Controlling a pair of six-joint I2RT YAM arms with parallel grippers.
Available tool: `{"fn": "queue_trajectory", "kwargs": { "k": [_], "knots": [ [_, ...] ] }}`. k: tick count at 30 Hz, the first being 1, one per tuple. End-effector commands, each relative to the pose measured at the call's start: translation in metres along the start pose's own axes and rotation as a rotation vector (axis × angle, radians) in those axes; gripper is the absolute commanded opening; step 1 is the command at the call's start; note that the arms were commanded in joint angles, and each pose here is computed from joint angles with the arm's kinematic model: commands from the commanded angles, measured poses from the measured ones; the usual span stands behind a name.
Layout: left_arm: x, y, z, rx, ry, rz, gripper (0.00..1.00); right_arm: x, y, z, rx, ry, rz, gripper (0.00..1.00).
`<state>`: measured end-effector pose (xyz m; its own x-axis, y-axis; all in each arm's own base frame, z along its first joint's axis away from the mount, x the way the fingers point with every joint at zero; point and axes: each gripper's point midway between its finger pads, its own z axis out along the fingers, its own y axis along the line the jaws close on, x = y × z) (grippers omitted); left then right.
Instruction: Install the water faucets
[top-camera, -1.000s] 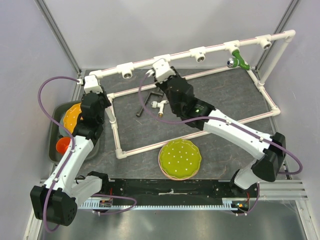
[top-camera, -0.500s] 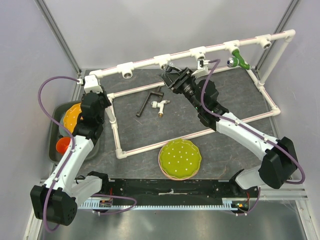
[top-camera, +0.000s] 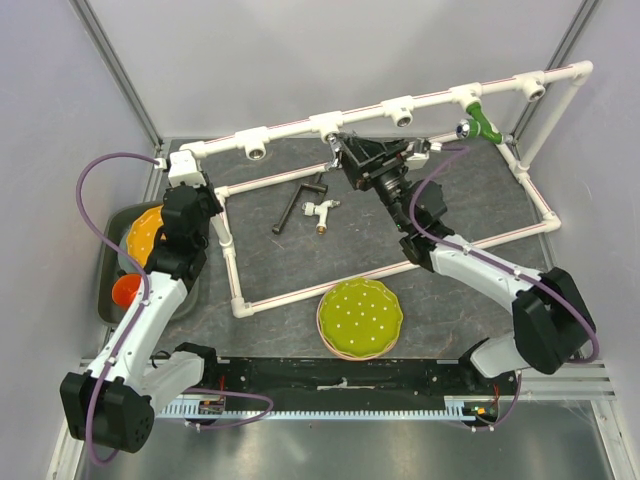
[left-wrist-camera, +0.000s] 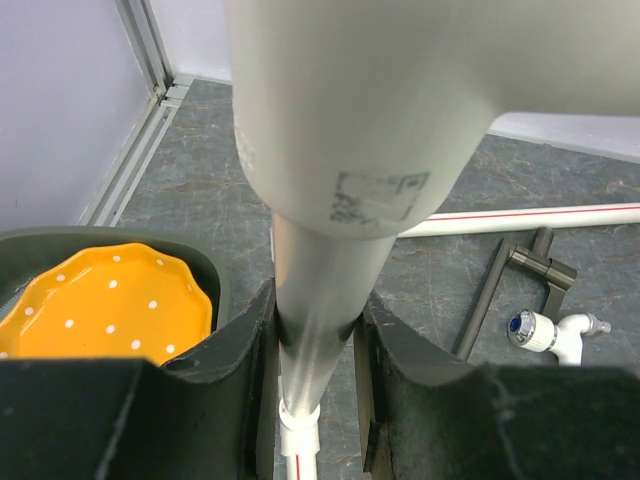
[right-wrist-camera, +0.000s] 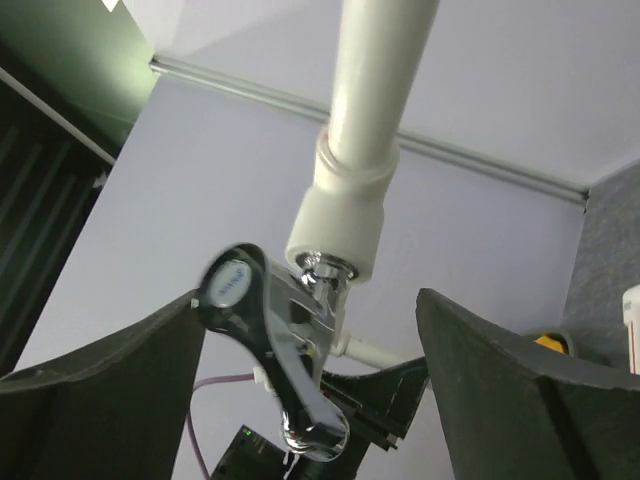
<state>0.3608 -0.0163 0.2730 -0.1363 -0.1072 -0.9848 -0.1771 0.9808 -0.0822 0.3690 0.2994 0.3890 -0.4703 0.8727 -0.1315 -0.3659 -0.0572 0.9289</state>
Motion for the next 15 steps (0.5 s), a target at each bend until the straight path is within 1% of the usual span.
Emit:
{"fn": "queue_trajectory", "kwargs": {
  "k": [1, 2, 4, 5, 6, 7, 8, 9, 10, 11, 12, 14, 15],
  "knots": [
    [-0.023, -0.017, -0.005, 0.059, -0.049, -0.134, 0.02, -0.038, 0.055, -0.017, -0.124, -0.131, -0.099, 0.98],
    [-0.024, -0.017, -0.005, 0.059, -0.051, -0.134, 0.02, -0.040, 0.063, -0.022, -0.125, -0.136, -0.173, 0.98],
    [-0.023, -0.017, -0.005, 0.059, -0.049, -0.134, 0.02, -0.041, 0.051, -0.028, -0.054, -0.127, -0.260, 0.98],
    [-0.024, -0.017, -0.005, 0.059, -0.049, -0.134, 0.02, -0.045, 0.059, -0.034, -0.055, -0.141, -0.297, 0.98],
    [-0.023, -0.017, -0.005, 0.058, -0.048, -0.133, 0.02, -0.047, 0.058, -0.038, -0.040, -0.144, -0.393, 0.98],
    [-0.023, -0.017, -0.005, 0.058, -0.048, -0.133, 0.02, -0.047, 0.048, -0.041, 0.017, -0.124, -0.447, 0.98],
    [-0.022, -0.017, -0.004, 0.059, -0.045, -0.132, 0.02, -0.049, 0.054, -0.045, 0.027, -0.117, -0.510, 0.98],
    [-0.022, -0.018, -0.004, 0.061, -0.044, -0.134, 0.02, -0.052, 0.061, -0.044, 0.034, -0.108, -0.628, 0.98],
    [-0.022, -0.018, -0.004, 0.061, -0.044, -0.135, 0.02, -0.051, 0.047, -0.047, 0.107, -0.061, -0.705, 0.98],
    [-0.020, -0.018, -0.003, 0.061, -0.038, -0.133, 0.02, -0.051, 0.046, -0.048, 0.128, -0.038, -0.768, 0.98],
    [-0.020, -0.019, -0.003, 0.062, -0.037, -0.134, 0.02, -0.052, 0.045, -0.050, 0.151, 0.005, -0.895, 0.98],
    [-0.019, -0.019, -0.002, 0.062, -0.034, -0.133, 0.02, -0.054, 0.043, -0.052, 0.189, 0.035, -0.995, 0.98],
    [-0.018, -0.019, -0.002, 0.063, -0.033, -0.133, 0.02, -0.061, 0.042, -0.055, 0.239, 0.040, -1.054, 0.98]
  ]
}}
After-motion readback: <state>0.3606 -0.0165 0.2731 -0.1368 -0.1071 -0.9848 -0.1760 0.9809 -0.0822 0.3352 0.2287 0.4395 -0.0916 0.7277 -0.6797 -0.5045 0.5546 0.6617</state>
